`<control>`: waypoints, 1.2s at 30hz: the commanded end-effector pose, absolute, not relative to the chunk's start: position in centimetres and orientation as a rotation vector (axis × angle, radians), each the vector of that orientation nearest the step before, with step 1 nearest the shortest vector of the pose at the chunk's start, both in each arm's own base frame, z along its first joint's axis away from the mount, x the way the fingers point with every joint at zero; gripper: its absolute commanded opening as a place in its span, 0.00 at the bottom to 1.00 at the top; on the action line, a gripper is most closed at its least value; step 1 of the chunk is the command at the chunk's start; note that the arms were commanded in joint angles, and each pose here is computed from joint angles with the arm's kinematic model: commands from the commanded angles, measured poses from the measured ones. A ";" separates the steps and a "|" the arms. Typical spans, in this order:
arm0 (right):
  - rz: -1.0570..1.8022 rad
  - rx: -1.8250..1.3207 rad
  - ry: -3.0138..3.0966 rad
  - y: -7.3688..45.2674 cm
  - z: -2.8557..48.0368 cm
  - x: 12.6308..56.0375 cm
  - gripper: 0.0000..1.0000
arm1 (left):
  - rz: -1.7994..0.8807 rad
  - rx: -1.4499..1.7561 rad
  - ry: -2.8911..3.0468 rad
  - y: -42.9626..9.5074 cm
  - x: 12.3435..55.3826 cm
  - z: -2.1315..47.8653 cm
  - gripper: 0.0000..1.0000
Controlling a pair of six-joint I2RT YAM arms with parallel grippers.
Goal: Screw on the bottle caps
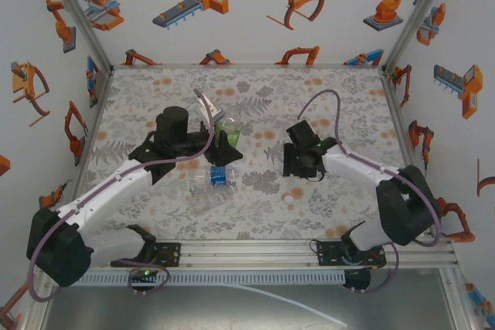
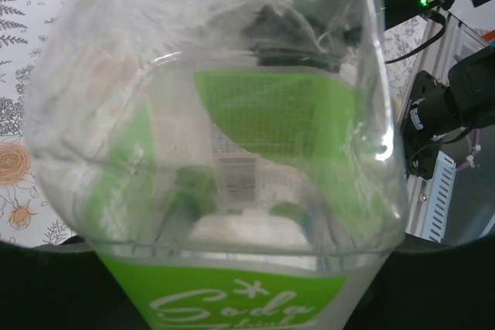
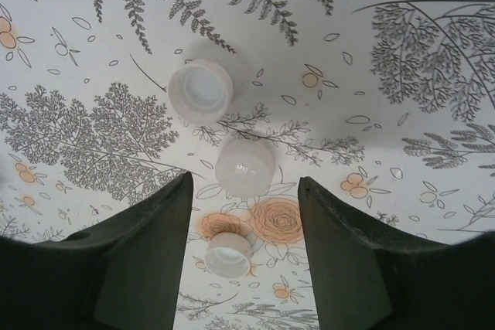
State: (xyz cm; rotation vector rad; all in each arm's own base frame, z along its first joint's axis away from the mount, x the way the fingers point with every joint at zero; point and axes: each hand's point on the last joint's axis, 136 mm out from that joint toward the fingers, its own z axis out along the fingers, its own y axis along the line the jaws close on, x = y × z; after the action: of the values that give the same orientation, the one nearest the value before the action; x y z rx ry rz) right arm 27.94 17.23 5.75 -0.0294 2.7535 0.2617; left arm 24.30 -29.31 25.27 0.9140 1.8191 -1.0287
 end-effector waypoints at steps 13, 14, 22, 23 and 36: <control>0.111 -0.066 2.811 18.1 4.2 28.0 0.50 | -1.016 0.933 1.830 -28.8 23.6 24.8 0.00; 0.108 -0.066 2.813 18.2 4.2 28.0 0.49 | -1.015 0.932 1.830 -28.8 23.6 24.7 0.00; 0.093 -0.068 2.824 18.2 4.0 27.8 0.46 | -1.020 0.928 1.835 -28.9 23.7 24.4 0.00; 0.092 -0.070 2.826 18.2 3.9 27.7 0.45 | -1.022 0.929 1.835 -28.9 23.7 24.4 0.00; 0.080 -0.087 2.834 18.3 3.5 27.6 0.40 | -1.018 0.931 1.842 -28.9 23.7 24.2 0.00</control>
State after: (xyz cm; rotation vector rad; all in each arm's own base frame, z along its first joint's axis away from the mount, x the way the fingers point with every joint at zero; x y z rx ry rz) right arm 27.26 18.25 3.29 -0.0980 2.8432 0.1113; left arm 24.01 -28.94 23.95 0.9138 1.8668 -1.0188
